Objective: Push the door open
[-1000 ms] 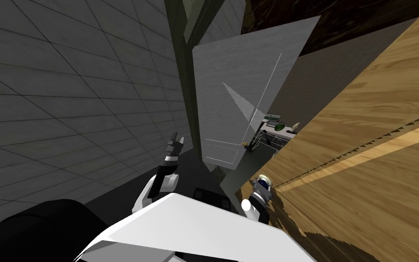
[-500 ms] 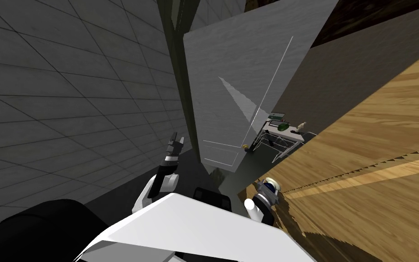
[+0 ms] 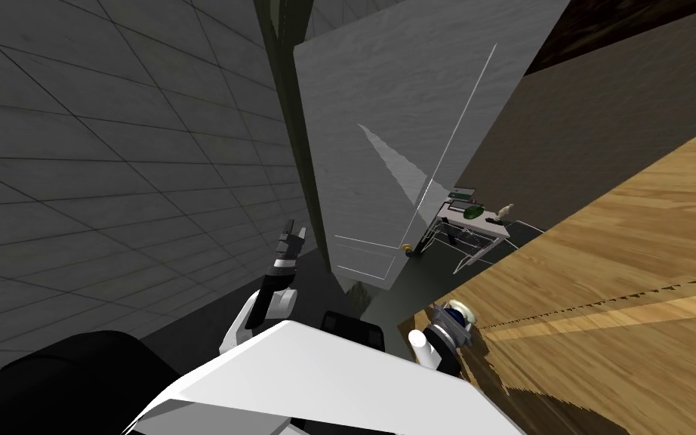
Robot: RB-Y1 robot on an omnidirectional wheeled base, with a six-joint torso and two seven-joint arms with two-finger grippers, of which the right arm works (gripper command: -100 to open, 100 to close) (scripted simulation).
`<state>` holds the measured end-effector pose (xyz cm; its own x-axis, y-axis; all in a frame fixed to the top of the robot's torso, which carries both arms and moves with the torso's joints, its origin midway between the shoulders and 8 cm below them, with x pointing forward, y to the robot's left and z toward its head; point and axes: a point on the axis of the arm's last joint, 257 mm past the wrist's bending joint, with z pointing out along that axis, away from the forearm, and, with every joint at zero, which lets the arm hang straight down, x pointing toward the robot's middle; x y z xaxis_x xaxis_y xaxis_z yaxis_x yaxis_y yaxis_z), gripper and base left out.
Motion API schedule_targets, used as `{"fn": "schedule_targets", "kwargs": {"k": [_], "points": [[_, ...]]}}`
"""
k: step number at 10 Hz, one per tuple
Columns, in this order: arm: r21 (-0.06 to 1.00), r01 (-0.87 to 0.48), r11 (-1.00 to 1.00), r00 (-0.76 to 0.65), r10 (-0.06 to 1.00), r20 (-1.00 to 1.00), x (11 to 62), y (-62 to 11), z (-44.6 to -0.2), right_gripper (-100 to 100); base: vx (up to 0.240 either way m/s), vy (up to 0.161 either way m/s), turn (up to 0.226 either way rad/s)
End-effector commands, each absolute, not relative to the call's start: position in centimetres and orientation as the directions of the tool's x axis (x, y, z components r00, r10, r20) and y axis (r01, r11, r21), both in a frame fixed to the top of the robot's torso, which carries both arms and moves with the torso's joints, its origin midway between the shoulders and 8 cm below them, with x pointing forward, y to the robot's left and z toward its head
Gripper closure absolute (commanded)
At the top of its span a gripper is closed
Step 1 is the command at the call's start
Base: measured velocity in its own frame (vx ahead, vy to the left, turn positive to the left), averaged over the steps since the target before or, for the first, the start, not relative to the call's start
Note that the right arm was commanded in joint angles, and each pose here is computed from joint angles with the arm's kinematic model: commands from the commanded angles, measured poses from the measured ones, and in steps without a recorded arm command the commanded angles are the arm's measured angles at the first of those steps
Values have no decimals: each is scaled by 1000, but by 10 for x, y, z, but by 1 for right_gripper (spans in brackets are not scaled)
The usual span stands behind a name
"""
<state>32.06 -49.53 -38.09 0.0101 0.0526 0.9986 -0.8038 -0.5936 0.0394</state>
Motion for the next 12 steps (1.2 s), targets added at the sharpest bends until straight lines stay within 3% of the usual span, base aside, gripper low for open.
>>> {"fn": "schedule_targets", "kwargs": {"k": [1, 12], "points": [[41, -834, -551, 1, 72, 997, 309, -514, -373, 100, 101, -68, 3], [11, -932, -363, 0, 30, 1000, 259, -545, -383, 100, 112, -71, 3]]}}
